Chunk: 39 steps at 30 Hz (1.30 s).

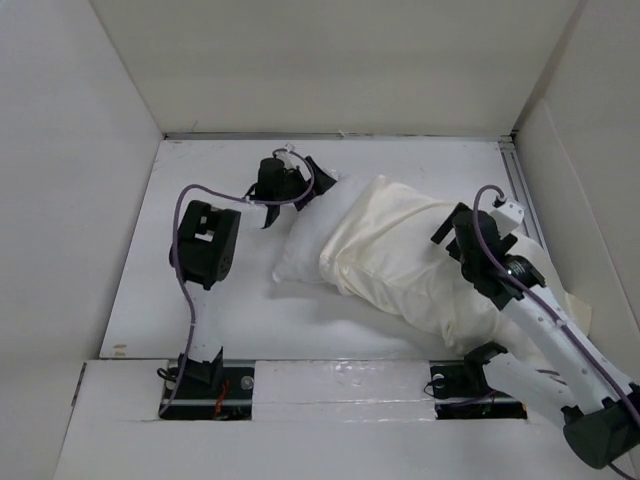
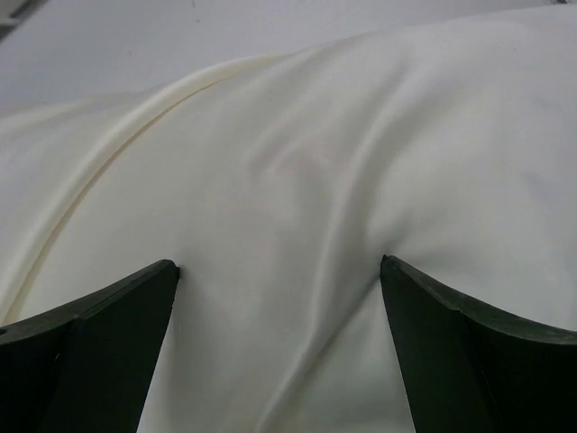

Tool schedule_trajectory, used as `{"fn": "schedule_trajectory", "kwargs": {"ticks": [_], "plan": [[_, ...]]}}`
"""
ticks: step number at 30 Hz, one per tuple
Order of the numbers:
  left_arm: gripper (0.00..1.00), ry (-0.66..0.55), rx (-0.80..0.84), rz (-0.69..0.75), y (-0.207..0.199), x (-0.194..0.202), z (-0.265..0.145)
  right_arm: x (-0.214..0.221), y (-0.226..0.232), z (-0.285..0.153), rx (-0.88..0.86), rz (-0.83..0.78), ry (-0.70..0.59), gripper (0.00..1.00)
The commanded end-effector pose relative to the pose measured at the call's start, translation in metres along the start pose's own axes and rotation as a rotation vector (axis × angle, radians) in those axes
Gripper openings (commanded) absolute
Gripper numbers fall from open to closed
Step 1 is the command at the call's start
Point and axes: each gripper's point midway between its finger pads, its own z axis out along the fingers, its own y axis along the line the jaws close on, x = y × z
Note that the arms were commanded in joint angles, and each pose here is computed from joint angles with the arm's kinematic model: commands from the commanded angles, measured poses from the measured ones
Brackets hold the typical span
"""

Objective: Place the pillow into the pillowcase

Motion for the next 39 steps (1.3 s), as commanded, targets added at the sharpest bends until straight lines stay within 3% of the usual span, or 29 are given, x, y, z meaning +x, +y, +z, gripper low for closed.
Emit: {"fn": "schedule_trajectory", "kwargs": {"ticks": [1, 4, 6, 7, 8, 11, 12, 13, 17, 19, 23, 25, 28, 32, 33, 34, 35, 39], "plan": [[1.0, 0.119, 0.384, 0.072, -0.072, 0.028, -0.001, 0.02, 0.018, 0.041, -0.06, -0.15, 0.092, 1.0], [1.0, 0.12, 0.538, 0.053, -0.085, 0.045, -0.027, 0.039, 0.036, 0.065, -0.164, -0.243, 0.195, 1.0], [1.0, 0.119, 0.718, 0.063, -0.118, 0.05, -0.055, 0.059, 0.049, 0.084, -0.211, -0.331, 0.281, 1.0], [1.0, 0.126, 0.762, 0.052, -0.121, 0.053, -0.063, 0.066, 0.068, 0.083, -0.308, -0.351, 0.325, 1.0], [0.93, 0.128, 0.798, 0.03, -0.121, 0.058, -0.07, 0.071, 0.078, 0.087, -0.355, -0.367, 0.347, 1.0], [0.5, 0.157, 0.981, 0.018, -0.146, 0.063, -0.109, 0.086, 0.133, 0.085, -0.58, -0.408, 0.372, 1.0], [0.05, 0.175, 0.985, 0.009, -0.147, 0.065, -0.111, 0.09, 0.147, 0.086, -0.635, -0.449, 0.373, 1.0], [0.0, 0.174, 0.989, 0.012, -0.15, 0.065, -0.116, 0.088, 0.165, 0.079, -0.709, -0.473, 0.36, 1.0], [0.0, 0.073, 0.944, 0.083, -0.142, 0.036, -0.141, 0.071, 0.217, 0.048, -0.894, -0.603, 0.292, 1.0], [0.0, 0.023, 0.895, 0.082, -0.133, 0.012, -0.155, 0.038, 0.227, 0.019, -0.929, -0.586, 0.219, 1.0], [0.0, -0.034, 0.871, 0.138, -0.141, -0.005, -0.186, 0.009, 0.197, -0.03, -0.85, -0.501, 0.11, 1.0], [0.0, -0.068, 0.888, 0.19, -0.162, -0.01, -0.203, -0.003, 0.173, -0.036, -0.707, -0.492, 0.065, 1.0], [0.0, -0.069, 0.899, 0.283, -0.191, -0.007, -0.213, -0.03, 0.137, -0.057, -0.578, -0.469, 0.014, 1.0], [0.0, -0.159, 0.884, 0.505, -0.253, 0.004, -0.248, -0.063, 0.135, -0.102, -0.694, -0.406, -0.064, 1.0], [0.0, -0.12, 0.776, 0.461, -0.242, 0.01, -0.236, -0.067, 0.135, -0.108, -0.708, -0.4, -0.069, 1.0], [0.0, -0.237, 0.701, 0.594, -0.24, 0.001, -0.23, -0.069, 0.136, -0.113, -0.72, -0.402, -0.063, 1.0], [0.0, -0.272, 0.659, 0.626, -0.244, 0.003, -0.232, -0.073, 0.142, -0.119, -0.735, -0.396, -0.059, 1.0], [0.0, -0.283, 0.6, 0.642, -0.232, 0.026, -0.24, -0.08, 0.148, -0.13, -0.711, -0.349, -0.056, 1.0]]}}
